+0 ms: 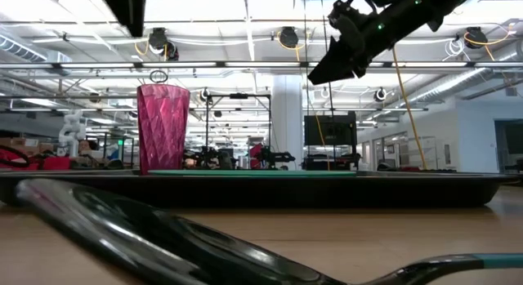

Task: Pick and place plate/cup/fork/spoon on tray
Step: Adjust the tray

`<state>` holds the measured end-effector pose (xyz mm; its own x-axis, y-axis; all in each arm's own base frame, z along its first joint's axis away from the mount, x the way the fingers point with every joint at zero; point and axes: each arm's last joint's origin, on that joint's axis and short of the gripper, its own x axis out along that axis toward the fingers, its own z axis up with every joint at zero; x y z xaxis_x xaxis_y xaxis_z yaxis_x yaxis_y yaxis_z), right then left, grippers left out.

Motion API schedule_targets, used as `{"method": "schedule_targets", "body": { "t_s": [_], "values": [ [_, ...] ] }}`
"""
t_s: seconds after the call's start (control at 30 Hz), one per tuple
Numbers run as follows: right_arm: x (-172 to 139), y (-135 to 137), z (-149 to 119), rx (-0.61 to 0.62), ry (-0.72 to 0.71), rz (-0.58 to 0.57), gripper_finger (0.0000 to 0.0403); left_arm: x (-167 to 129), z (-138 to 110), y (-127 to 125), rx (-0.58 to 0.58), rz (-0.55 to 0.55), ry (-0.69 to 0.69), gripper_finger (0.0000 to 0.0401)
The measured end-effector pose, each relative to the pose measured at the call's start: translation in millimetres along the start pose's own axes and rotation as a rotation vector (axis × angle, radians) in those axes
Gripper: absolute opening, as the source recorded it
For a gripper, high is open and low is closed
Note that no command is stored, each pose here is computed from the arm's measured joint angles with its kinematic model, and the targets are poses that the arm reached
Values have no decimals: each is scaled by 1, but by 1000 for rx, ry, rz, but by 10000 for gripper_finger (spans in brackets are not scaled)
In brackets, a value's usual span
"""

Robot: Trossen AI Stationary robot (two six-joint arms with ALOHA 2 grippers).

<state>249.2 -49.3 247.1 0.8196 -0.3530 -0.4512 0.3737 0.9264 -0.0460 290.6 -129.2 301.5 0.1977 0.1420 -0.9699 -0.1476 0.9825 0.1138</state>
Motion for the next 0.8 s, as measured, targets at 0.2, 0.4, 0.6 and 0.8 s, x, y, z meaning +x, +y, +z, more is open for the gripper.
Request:
{"method": "schedule_targets", "body": {
  "t_s": [0.2,0.4,0.6,0.8],
  "values": [
    [-3,7,0,14,-3,27,150,28,-21,-17,-8,22,50,161],
    [-4,12,-2,30,10,46,150,55,-36,-43,-14,-108,12,161],
    [-6,13,-2,63,23,48,150,60,-49,-65,-31,-183,-30,161],
    [-6,13,-3,84,26,48,150,70,-65,-84,8,-234,-63,161]
  ]
}}
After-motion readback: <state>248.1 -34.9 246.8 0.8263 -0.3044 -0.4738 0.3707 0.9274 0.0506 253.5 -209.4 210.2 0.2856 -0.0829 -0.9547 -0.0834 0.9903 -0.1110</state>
